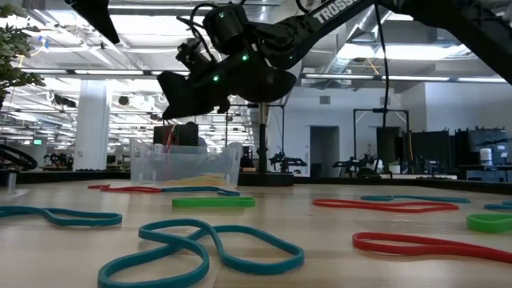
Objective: Pick and place items into bin
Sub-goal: Put the red rubber band into the transparent bin
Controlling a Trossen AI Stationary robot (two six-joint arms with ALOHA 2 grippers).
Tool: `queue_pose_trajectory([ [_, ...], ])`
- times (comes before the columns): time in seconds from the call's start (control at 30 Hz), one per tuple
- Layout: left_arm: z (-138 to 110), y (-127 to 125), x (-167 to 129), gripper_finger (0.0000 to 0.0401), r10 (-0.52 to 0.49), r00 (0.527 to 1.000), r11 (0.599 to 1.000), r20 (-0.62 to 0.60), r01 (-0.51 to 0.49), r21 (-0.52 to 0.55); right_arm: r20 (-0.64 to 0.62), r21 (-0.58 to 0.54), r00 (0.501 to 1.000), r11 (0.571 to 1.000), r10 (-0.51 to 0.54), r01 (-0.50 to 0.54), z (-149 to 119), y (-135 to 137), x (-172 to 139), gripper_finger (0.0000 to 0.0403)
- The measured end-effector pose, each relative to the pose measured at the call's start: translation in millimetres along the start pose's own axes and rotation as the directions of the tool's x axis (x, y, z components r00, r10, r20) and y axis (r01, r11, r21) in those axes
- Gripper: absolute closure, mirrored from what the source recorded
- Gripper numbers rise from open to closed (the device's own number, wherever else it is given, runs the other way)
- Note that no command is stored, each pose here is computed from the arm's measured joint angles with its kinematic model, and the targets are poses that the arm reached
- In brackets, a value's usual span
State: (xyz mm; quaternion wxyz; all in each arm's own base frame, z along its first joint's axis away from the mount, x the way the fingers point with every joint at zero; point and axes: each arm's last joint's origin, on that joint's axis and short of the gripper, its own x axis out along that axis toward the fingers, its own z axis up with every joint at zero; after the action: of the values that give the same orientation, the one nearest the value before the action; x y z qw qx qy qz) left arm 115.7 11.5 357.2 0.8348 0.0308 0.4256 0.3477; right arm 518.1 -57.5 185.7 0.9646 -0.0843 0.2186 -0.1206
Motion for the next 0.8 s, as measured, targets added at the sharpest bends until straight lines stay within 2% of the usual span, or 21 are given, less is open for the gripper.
queue_pose_trajectory([
  [0.23,0,-6,1,0.0335,-0.128,0.990,0.992,-0.060,0.128,0.005,-0.031,-0.008,0.999,1.000,0.011,-0.011,-2,3,-1,0.0327],
  [0.37,0,-8,2,0.0335,-0.166,0.983,0.986,-0.081,0.167,0.007,-0.044,-0.019,0.999,0.999,0.030,-0.030,-2,13,-3,0.0304],
  [0.53,0,-11,4,0.0335,-0.216,0.970,0.976,-0.109,0.218,0.001,-0.082,-0.051,0.994,0.996,0.070,-0.075,7,31,-17,0.0295],
  [0.6,-4,-14,7,0.0335,-0.228,0.966,0.972,-0.118,0.234,0.031,-0.146,-0.071,0.985,0.992,0.094,-0.106,8,38,-28,0.0295],
  [0.73,-22,-21,25,0.0335,-0.218,0.960,0.971,-0.177,0.232,0.061,-0.185,-0.145,0.974,0.976,0.132,-0.160,22,54,-51,0.0295],
  [0.8,-34,-26,36,0.0335,-0.259,0.943,0.959,-0.209,0.276,0.060,-0.159,-0.154,0.976,0.973,0.146,-0.171,34,58,-62,0.0295],
])
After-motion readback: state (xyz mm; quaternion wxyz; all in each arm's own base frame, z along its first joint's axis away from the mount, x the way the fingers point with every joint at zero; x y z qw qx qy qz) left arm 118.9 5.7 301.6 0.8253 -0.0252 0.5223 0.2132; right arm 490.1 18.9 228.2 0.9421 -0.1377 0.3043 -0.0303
